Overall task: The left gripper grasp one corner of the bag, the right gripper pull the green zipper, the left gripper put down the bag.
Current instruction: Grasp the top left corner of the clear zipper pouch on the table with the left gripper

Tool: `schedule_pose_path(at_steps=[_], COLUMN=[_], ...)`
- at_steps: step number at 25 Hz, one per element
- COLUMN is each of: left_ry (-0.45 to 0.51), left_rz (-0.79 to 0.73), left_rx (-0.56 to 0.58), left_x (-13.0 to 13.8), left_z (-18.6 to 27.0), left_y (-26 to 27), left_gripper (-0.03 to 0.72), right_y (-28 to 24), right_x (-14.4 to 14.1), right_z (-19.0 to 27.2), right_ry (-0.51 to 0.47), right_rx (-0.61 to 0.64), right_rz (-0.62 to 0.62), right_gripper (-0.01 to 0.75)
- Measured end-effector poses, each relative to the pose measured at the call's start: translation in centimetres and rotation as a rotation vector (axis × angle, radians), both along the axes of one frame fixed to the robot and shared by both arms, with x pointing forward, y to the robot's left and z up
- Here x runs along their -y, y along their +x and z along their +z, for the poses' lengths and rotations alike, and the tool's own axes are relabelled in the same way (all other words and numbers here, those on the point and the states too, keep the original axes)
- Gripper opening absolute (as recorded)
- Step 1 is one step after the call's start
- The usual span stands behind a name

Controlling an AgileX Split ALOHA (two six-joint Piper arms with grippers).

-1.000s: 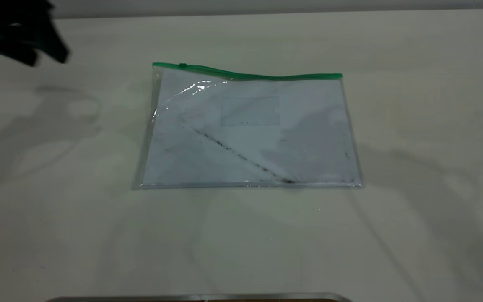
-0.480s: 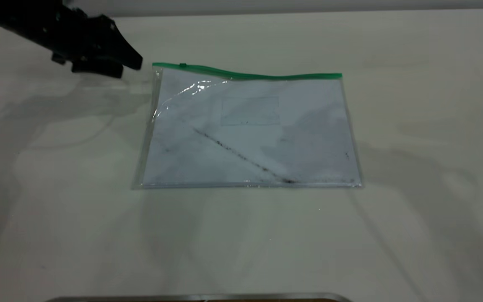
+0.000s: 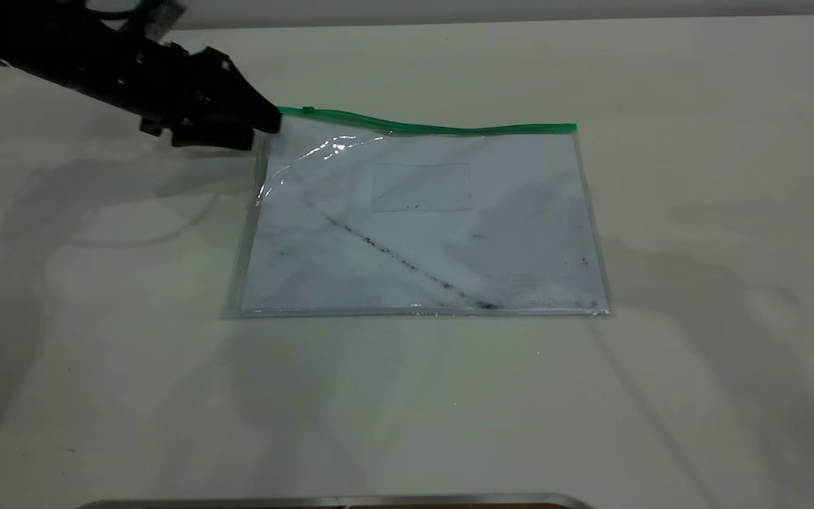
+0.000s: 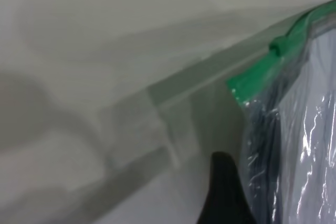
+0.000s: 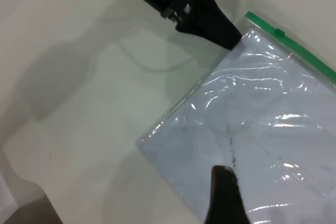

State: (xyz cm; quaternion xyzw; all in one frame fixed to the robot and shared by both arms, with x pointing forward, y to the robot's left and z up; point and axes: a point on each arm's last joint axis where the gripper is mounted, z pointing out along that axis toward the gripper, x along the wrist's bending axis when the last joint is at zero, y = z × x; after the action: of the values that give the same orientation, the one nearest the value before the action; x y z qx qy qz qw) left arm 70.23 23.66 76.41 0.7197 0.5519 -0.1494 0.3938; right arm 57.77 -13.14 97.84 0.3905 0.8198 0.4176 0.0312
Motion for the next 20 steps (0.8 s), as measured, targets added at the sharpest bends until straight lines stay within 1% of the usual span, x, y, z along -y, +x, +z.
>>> schedule_pose_path(at_steps=[4,8,11,13,15,17,19,20], left_ry=[-0.009,-0.028,-0.041,-0.034,-0.027,-0.025,-0.023,-0.020], left_rz=[-0.010,-0.036,-0.042,-0.043,-0.039,-0.038,-0.044,-0.052], left_rx=[-0.031,0.002,0.018,0.028,0.031,0.031,0.039,0.049], left_x=[0.9,1.6,2.1,2.1,2.1,2.1,2.1,2.1], left_z=[-1.5,-1.5,-1.4,-1.4,-1.4,-1.4,-1.4,-1.4], left_y=[-0.5,-0.6,-0.5,-0.5,-0.4,-0.4,-0.4,-0.4], left_gripper=[0.588,0.581,0.519,0.427,0.319,0.194,0.090,0.060], right_y=[0.0,0.0,0.0,0.1,0.1,0.1,0.1,0.1], right_x=[0.0,0.0,0.0,0.0,0.0,0.0,0.0,0.0], right_z=[0.0,0.0,0.1,0.1,0.1,0.1,0.1,0.1], right_ry=[0.001,0.003,0.012,0.016,0.016,0.016,0.017,0.016], right_rx=[0.000,-0.001,-0.004,-0.005,-0.005,-0.005,-0.005,-0.005], right_rz=[-0.002,-0.005,-0.011,-0.014,-0.014,-0.014,-0.014,-0.014], right_gripper=[0.554,0.548,0.548,0.548,0.548,0.547,0.547,0.547])
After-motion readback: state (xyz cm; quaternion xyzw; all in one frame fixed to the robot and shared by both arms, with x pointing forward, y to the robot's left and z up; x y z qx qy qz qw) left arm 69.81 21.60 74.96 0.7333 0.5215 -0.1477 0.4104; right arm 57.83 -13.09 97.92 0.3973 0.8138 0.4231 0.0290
